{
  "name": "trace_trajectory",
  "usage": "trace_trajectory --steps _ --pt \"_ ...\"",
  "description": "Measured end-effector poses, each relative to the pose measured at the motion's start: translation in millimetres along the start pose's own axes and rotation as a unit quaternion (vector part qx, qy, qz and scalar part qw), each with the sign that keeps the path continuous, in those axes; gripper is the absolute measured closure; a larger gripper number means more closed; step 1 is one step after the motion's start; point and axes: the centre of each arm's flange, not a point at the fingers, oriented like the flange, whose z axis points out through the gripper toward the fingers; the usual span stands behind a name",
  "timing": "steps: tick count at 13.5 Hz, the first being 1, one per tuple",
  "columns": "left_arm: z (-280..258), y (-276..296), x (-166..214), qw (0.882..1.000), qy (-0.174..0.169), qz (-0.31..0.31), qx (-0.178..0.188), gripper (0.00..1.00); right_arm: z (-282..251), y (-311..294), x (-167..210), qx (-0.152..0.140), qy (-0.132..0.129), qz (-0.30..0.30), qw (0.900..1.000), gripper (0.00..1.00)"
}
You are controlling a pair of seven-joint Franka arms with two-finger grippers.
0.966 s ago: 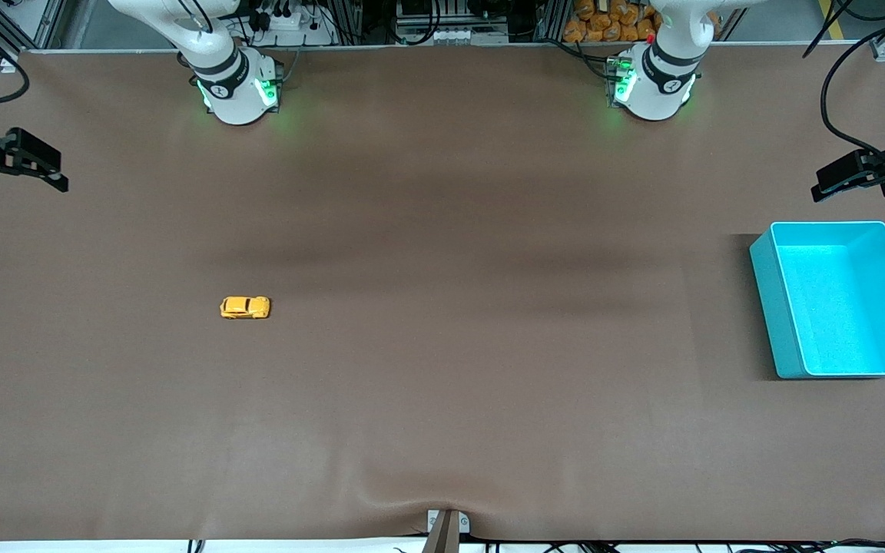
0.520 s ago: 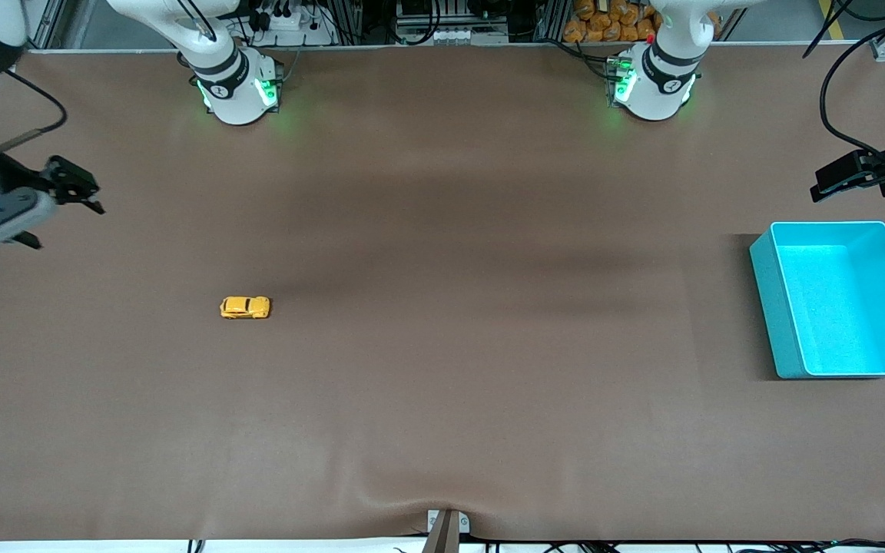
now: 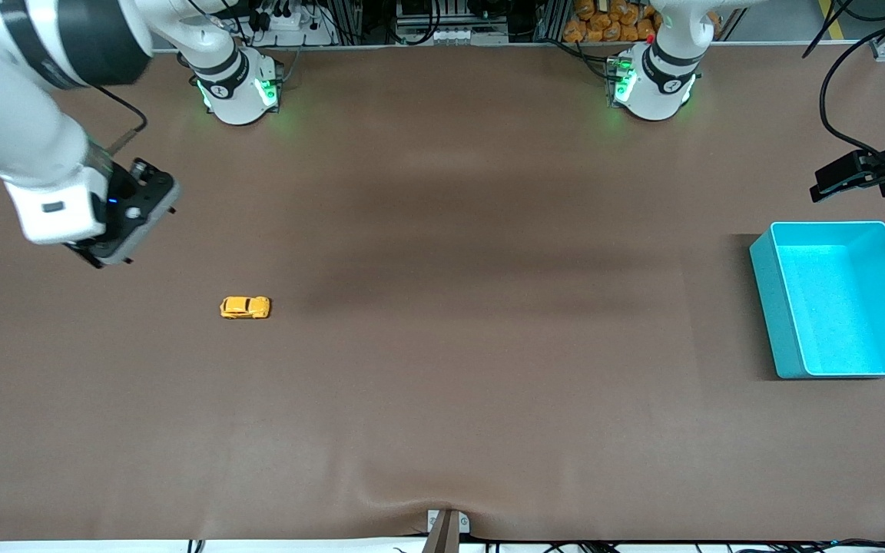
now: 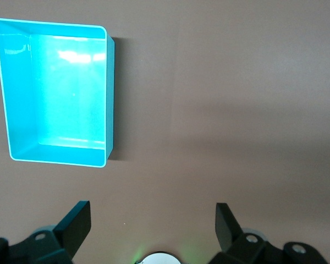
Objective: Wind and store yellow beetle car
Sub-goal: 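Lower the right gripper over the yellow beetle car, then grasp the yellow car with the right gripper and drag it backward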
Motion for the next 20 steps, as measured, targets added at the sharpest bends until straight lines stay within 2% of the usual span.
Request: trace_trajectory --steps 2,5,9,13,15,16,17,18,20 --pt "0.1 1.5 -0.1 1.0 0.0 0.001 0.0 0.0 44.2 3.4 0.0 0.001 0.001 -0.041 0.999 0.0" --pt "2.9 1.5 3.1 1.0 0.001 0.001 0.0 0.0 82.0 -0.7 -1.0 0.012 -0.006 -0.065 0.998 0.0" --pt "13.5 2.6 11.9 1.0 -0.003 0.002 -0.001 0.0 128.1 -17.6 17.3 -0.004 0.006 -0.095 0.995 0.0" --pt "13.5 5.9 11.8 1.0 -0.003 0.005 -0.001 0.0 206.4 -14.4 26.1 0.022 -0.015 -0.101 0.995 0.0" --pt "13.7 7.2 11.6 1.0 -0.004 0.007 -0.001 0.0 231.7 -11.9 29.0 0.027 -0.018 -0.124 0.992 0.0" --pt "13.7 7.9 11.5 1.0 -0.004 0.007 -0.001 0.0 243.2 -12.4 29.9 0.029 -0.018 -0.149 0.988 0.05" --pt "13.7 8.7 11.5 1.0 -0.004 0.008 -0.001 0.0 255.4 -12.9 30.9 0.027 -0.015 -0.168 0.985 0.06" --pt "13.8 9.8 11.4 1.0 -0.004 0.009 -0.001 0.0 268.6 -11.7 31.5 0.02 -0.009 -0.178 0.984 0.12" --pt "13.8 11.7 11.2 1.0 -0.004 0.011 0.0 0.0 299.3 -3.7 27.5 0.012 -0.001 -0.184 0.983 0.12"
